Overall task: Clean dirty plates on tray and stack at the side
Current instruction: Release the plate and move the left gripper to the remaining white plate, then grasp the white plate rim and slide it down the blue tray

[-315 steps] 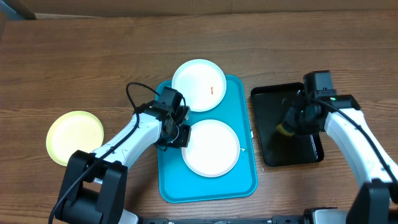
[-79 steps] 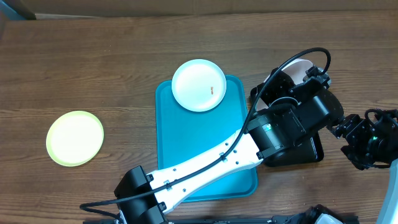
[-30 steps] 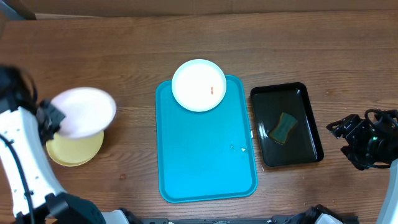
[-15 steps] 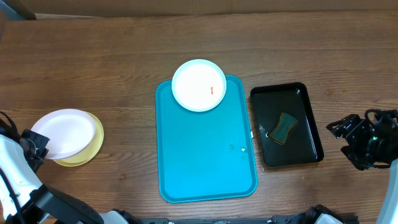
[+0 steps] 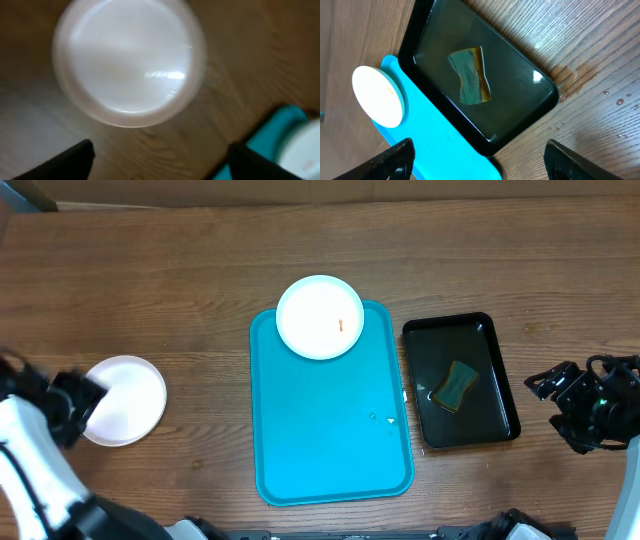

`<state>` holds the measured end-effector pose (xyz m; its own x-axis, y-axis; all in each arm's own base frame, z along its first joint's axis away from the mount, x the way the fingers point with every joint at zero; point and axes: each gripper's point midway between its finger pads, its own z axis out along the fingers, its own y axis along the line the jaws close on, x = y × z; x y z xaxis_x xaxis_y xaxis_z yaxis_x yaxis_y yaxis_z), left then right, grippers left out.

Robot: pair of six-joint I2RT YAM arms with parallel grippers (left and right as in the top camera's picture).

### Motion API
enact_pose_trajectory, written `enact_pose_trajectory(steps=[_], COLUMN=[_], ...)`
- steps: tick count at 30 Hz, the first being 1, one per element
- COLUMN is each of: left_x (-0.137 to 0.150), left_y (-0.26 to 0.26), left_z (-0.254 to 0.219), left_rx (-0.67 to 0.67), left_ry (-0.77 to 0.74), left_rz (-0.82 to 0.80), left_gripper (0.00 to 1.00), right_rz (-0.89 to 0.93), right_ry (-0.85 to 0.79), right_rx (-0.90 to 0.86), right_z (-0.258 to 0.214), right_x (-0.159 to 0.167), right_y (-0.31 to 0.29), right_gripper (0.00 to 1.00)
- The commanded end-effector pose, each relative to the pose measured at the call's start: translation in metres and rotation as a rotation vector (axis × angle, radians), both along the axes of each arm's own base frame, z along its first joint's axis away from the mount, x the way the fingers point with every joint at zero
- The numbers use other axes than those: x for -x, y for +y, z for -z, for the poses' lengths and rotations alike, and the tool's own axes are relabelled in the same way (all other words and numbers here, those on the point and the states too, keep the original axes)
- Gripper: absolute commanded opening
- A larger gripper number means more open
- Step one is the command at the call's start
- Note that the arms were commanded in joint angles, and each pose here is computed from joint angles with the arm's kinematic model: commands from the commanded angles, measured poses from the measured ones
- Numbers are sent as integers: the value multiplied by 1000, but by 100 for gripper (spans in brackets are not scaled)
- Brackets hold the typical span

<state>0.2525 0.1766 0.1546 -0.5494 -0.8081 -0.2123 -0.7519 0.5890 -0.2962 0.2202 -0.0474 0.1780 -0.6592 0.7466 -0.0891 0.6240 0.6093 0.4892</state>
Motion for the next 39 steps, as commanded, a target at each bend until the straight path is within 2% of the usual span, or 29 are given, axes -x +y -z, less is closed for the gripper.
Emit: enact_pose_trajectory(steps=[1,6,10,11,12,13,16,20,21,24,28,32,35,39], left_x=[-39,-68,-81,-88,-94,-102,-122,-143,-149,-156,-163,-168,-174,-174], left_y=[-72,-184,-250,-259,-261,-259,-255,-273,-275,-278,-287,-284,-286,-289], left_z=[-58,-72,-64,-56,-48,-38,-9,41,63,88,109,129,131,131], left_rx=[-51,-103,-136,-177,-215,-268,-358,-289,-264,-243,-220,-246,-248,-237], left_ry=[-229,-333,-357,-336,-310,-268,-170,-110,-75,-43,-37,-13,-34,-41], left_rz=[361,816,1048,1070,1069,1042,941,905,873,847,856,853,850,856], left_gripper=[100,100,100,91,84,81,83,77,71,58,53,53,34,18], right_rz=[-30,-160,-285,-326,-353,-379,-437,-476,-478,-478,-478,-478,-478,-478], right_ry=[-54,-99,-120,-125,-128,-130,-143,-155,-155,-153,-153,-154,-154,-146], right_rx=[21,35,37,39,40,42,45,47,47,46,46,47,46,43], right_z=[-12,-14,-16,-16,-16,-16,-17,-18,-18,-17,-17,-18,-18,-17], right_x=[-6,-12,-15,-15,-15,-16,-17,-19,-19,-18,-18,-18,-18,-17], right_y=[1,17,40,48,54,60,73,81,82,82,82,82,82,82], right_gripper=[84,82,81,81,80,81,81,85,86,86,86,86,86,86])
